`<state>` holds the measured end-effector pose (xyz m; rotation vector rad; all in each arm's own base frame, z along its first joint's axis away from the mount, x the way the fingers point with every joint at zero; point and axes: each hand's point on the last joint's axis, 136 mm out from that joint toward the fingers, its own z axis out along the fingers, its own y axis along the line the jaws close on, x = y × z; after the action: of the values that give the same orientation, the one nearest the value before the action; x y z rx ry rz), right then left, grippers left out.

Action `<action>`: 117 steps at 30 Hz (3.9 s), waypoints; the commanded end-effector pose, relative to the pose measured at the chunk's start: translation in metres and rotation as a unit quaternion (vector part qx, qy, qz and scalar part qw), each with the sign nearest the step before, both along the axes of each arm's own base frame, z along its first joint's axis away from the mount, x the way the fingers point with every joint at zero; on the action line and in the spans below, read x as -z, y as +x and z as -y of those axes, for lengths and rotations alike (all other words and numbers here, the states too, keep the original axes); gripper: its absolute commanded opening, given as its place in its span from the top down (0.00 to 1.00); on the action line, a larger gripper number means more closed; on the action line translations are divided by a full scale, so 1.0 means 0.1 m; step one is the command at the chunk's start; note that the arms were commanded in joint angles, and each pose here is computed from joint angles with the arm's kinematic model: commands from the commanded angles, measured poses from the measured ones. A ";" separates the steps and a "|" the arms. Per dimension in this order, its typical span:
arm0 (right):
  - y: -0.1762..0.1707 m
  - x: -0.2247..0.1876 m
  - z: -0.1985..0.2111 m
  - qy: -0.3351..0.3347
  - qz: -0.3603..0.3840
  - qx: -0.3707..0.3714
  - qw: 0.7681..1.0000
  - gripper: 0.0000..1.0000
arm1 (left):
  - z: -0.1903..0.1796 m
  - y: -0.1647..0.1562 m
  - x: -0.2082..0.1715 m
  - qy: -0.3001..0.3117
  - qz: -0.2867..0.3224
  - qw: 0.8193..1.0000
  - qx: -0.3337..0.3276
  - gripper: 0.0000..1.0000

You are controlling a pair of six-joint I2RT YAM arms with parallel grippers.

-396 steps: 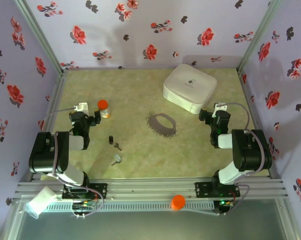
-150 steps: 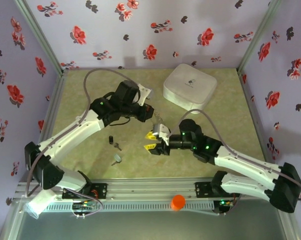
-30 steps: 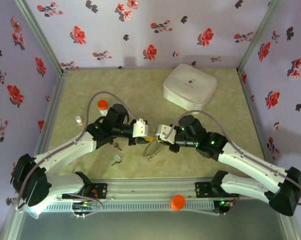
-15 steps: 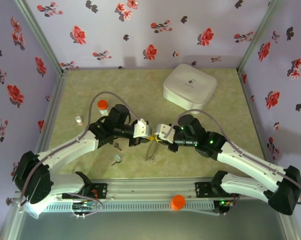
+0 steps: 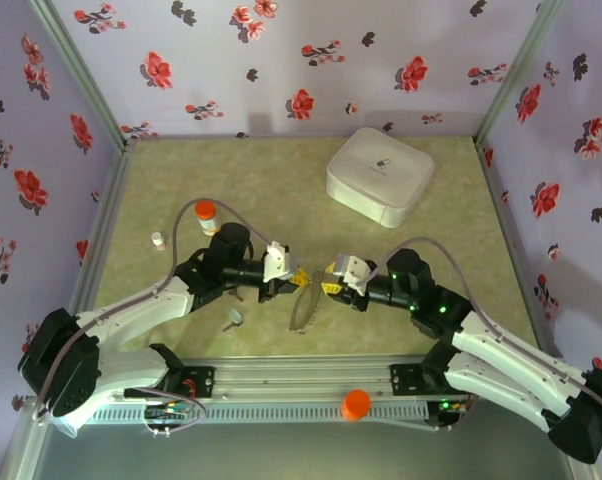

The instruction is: Put the keys on the keyring

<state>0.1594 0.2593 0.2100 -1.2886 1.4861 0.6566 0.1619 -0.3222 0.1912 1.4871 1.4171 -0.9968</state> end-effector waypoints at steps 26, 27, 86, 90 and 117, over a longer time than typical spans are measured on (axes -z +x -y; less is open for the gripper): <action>-0.04 -0.16 -0.28 0.044 -0.004 -0.064 0.997 0.89 | 0.06 -0.10 -0.34 -0.062 0.017 0.997 0.034 1.00; -0.04 -0.17 -0.29 0.044 -0.004 -0.065 0.997 0.90 | 0.06 -0.11 -0.34 -0.061 0.017 0.997 0.035 1.00; 0.04 -0.19 -0.40 0.051 -0.021 -0.059 0.997 0.94 | 0.00 -0.15 -0.37 -0.038 0.017 0.998 0.037 1.00; 0.02 -0.19 -0.41 0.053 -0.024 -0.064 0.996 1.00 | 0.01 -0.15 -0.37 -0.039 0.017 0.998 0.038 1.00; -0.08 -0.14 -0.41 0.038 -0.021 -0.087 0.995 1.00 | -0.22 -0.09 -0.31 -0.051 0.001 0.999 -0.010 0.77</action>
<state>0.1564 0.2941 0.2052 -1.3473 1.4625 0.8347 0.1538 -0.2968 0.2132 1.3956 1.3865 -0.9995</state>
